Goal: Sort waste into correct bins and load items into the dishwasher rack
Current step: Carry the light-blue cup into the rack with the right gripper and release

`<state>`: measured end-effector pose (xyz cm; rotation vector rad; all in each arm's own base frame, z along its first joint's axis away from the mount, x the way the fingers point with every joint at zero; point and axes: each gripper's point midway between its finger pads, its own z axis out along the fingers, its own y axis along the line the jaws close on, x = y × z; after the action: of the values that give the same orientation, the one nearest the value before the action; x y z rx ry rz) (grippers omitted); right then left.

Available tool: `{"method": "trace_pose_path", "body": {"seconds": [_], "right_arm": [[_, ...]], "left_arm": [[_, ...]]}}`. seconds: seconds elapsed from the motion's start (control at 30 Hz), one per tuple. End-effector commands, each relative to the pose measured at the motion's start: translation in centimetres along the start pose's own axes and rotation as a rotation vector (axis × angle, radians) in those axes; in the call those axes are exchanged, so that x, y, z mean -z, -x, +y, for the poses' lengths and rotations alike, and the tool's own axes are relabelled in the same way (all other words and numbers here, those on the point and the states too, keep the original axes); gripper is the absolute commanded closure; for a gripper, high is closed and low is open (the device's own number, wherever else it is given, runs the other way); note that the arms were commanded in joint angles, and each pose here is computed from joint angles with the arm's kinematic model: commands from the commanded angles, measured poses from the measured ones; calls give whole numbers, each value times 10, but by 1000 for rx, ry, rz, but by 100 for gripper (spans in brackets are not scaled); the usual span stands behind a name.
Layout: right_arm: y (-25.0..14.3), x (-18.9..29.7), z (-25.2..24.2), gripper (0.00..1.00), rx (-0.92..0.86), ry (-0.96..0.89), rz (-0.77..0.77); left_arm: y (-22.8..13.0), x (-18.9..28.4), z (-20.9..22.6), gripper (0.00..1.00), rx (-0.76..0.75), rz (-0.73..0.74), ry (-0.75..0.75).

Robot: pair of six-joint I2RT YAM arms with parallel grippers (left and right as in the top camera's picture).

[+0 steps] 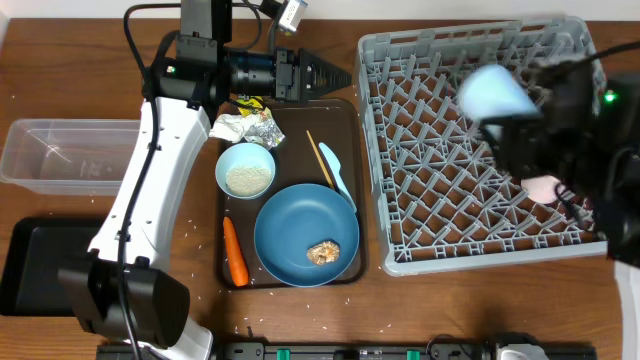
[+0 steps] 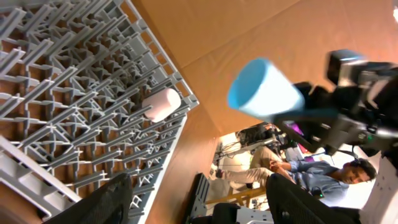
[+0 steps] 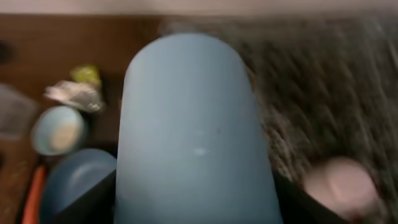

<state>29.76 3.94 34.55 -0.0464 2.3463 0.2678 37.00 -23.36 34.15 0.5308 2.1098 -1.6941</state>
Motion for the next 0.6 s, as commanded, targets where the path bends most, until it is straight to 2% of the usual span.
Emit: {"method": "trace_pose_path", "body": {"seconds": [0.0,0.23,0.57], "right_arm": [[-18,-5,-40,41,-179,-135,88],[-71,-23,-75,42,-342,-225,377],[-115,-72,-97,44,-390,-285,715]], "left_arm": [[3,4,-7,30,-26,-17,18],[3,4,-7,30,-26,-17,18],[2,4,-7,30,-25,-16,18]]}}
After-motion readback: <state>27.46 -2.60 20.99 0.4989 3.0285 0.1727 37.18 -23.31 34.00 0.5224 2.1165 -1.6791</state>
